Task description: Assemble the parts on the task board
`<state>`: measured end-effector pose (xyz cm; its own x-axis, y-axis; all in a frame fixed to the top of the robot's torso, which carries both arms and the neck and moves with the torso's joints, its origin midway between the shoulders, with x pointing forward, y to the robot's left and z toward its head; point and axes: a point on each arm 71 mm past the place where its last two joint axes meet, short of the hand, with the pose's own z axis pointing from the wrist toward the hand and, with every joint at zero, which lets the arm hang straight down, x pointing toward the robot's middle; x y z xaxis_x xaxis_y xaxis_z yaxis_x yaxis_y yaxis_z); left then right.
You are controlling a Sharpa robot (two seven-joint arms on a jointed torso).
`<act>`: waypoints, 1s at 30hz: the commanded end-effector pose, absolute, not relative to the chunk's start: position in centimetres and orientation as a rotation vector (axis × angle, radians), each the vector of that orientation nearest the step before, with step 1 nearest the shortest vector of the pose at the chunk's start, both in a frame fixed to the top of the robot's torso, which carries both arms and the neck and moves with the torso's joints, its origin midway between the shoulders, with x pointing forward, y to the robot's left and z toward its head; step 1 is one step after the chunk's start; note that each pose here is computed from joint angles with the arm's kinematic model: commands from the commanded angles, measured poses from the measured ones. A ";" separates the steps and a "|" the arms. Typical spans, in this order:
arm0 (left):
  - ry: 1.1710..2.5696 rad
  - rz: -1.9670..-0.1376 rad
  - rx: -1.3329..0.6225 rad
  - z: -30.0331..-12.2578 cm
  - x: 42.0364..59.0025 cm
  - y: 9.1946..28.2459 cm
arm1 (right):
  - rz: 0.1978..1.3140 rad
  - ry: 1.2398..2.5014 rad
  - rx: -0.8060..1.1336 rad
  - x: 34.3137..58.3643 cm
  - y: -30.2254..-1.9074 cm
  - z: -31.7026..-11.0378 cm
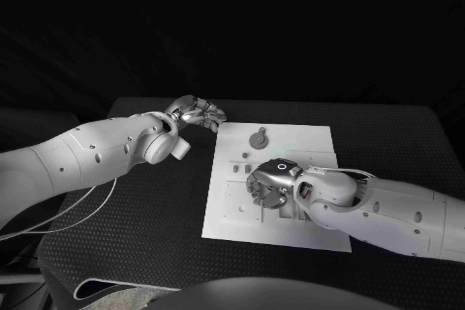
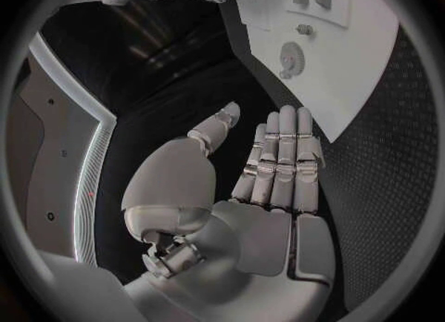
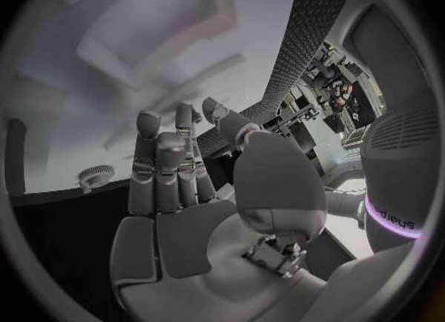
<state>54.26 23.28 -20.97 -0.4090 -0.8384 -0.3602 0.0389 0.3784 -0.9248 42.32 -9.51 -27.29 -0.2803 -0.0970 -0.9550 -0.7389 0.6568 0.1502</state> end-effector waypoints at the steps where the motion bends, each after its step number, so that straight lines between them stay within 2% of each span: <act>1: 1.702 -1.189 -0.711 -20.8 54.3 23.1 | 0.723 1.788 -0.656 42.2 -10.0 -27.8; 11: 1.704 -1.187 -0.712 -20.9 54.3 23.2 | 0.725 1.726 -0.612 42.3 -11.0 -26.4; 17: 1.697 -1.178 -0.716 -20.9 54.4 23.6 | 0.721 1.667 -0.557 43.1 -12.5 -23.6; 23: 1.665 -1.171 -0.700 -20.8 54.7 24.0 | 0.651 1.679 -0.403 45.7 -16.0 -21.0; 30: 1.657 -1.165 -0.701 -20.8 55.0 24.2 | 0.612 1.639 -0.353 47.0 -19.5 -19.0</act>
